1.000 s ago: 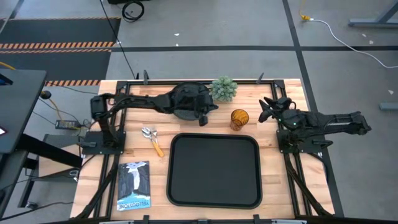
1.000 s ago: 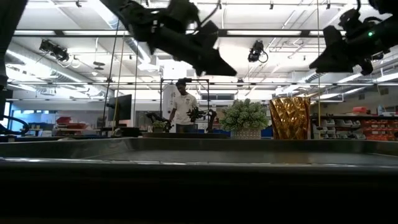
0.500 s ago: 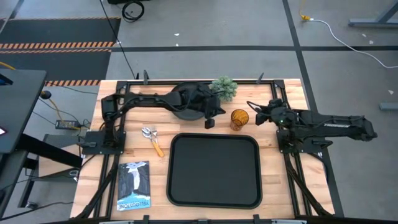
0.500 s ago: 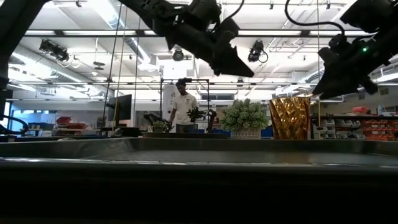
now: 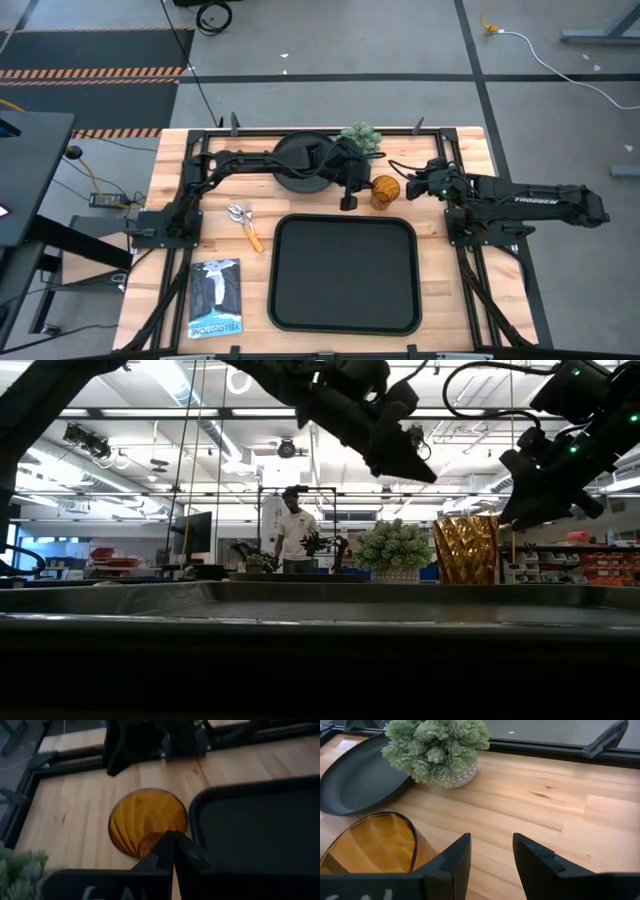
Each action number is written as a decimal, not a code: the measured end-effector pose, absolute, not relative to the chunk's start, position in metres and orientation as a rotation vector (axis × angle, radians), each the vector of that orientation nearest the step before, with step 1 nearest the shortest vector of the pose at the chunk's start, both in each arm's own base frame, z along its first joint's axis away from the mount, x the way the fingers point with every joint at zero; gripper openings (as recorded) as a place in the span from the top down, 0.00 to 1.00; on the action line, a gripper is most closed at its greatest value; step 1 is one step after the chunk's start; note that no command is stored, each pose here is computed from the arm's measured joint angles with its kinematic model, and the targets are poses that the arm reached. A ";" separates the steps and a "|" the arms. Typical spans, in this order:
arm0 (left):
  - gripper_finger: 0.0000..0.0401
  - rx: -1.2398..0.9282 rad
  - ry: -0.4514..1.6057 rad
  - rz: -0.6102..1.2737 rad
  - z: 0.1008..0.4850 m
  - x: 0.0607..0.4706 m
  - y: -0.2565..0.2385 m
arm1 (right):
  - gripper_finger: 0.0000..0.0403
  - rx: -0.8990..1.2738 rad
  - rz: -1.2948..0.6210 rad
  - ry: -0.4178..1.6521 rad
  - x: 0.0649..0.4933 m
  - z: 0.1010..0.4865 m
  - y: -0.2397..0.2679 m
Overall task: Pick and place plate/cup/fork/spoon on tray
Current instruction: Put the gold orange cup on the black tray
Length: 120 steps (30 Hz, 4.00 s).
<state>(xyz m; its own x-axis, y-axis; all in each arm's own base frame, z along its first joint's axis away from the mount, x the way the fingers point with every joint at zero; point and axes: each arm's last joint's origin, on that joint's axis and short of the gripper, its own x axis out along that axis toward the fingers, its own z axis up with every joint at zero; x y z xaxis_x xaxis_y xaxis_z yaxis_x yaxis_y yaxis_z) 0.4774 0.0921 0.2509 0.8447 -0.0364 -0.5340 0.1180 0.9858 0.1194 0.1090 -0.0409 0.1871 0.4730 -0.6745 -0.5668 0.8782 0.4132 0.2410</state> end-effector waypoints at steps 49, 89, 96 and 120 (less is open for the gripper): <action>0.57 0.627 0.817 -0.078 0.218 0.486 0.032 | 0.62 0.607 -0.645 0.599 0.154 0.169 -0.041; 0.96 0.354 0.808 -0.180 0.270 0.485 0.026 | 0.62 0.579 -0.664 0.441 0.131 0.193 -0.046; 0.96 0.273 0.779 -0.299 0.267 0.489 -0.010 | 0.62 0.551 -0.654 0.431 0.128 0.195 -0.047; 0.94 0.346 0.869 -0.347 0.236 0.493 -0.063 | 0.62 0.548 -0.647 0.406 0.130 0.197 -0.047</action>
<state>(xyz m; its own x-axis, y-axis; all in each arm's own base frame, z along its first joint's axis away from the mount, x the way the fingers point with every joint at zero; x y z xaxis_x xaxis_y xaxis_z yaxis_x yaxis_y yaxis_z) 0.4925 -0.0632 0.2357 0.5978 -0.1536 -0.7868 0.4303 0.8896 0.1533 0.1299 -0.0473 0.1972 0.7290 -0.4524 -0.5136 0.6591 0.6664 0.3485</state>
